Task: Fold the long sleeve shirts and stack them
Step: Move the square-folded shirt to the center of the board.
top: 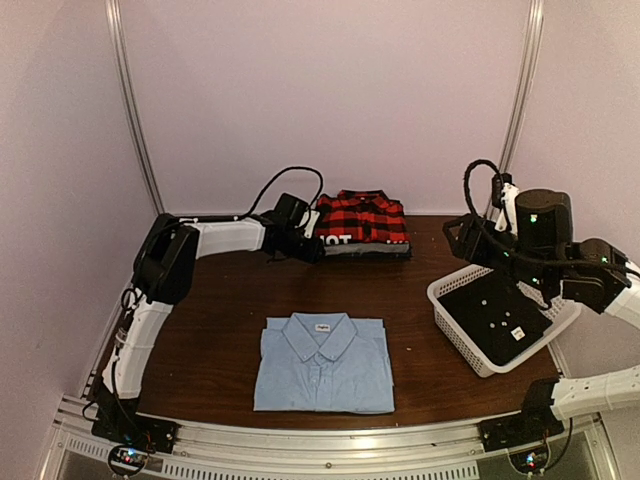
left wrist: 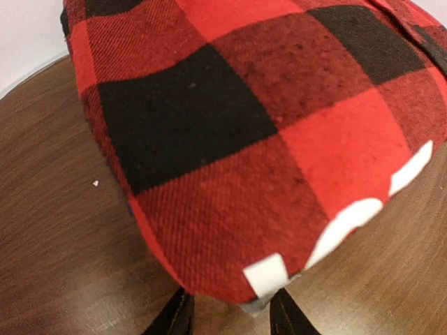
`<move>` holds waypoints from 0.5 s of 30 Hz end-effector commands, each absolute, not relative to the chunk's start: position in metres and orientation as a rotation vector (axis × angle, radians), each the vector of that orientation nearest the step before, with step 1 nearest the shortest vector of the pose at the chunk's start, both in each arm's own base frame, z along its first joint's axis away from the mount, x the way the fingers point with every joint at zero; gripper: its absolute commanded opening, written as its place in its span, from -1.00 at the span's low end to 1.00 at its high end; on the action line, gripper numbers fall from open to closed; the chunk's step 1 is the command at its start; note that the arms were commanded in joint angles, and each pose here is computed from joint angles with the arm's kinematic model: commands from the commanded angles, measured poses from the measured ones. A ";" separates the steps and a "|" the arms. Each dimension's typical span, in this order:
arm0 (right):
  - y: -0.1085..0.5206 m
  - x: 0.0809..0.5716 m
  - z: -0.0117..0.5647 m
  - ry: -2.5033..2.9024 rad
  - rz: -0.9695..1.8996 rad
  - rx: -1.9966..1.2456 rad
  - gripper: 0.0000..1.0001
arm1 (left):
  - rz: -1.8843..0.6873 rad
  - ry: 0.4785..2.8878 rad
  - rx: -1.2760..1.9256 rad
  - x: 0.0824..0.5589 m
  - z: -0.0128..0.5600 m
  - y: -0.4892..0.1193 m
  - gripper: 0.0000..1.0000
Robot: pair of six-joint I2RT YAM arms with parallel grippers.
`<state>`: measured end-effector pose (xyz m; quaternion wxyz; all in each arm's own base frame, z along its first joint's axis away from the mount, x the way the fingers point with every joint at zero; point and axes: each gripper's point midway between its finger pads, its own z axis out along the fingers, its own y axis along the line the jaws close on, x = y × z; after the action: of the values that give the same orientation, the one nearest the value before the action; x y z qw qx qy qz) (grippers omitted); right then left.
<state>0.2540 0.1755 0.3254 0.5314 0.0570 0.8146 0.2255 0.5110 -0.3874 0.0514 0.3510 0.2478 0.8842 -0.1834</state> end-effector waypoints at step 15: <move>0.152 0.245 0.306 1.976 0.493 0.216 0.37 | -0.647 2.258 0.648 0.531 0.035 -0.411 -0.70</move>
<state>0.2436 0.1585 0.3124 0.5194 0.0792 0.8222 0.2192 0.5257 -0.4028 0.0317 0.3386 0.2553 0.8785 -0.2202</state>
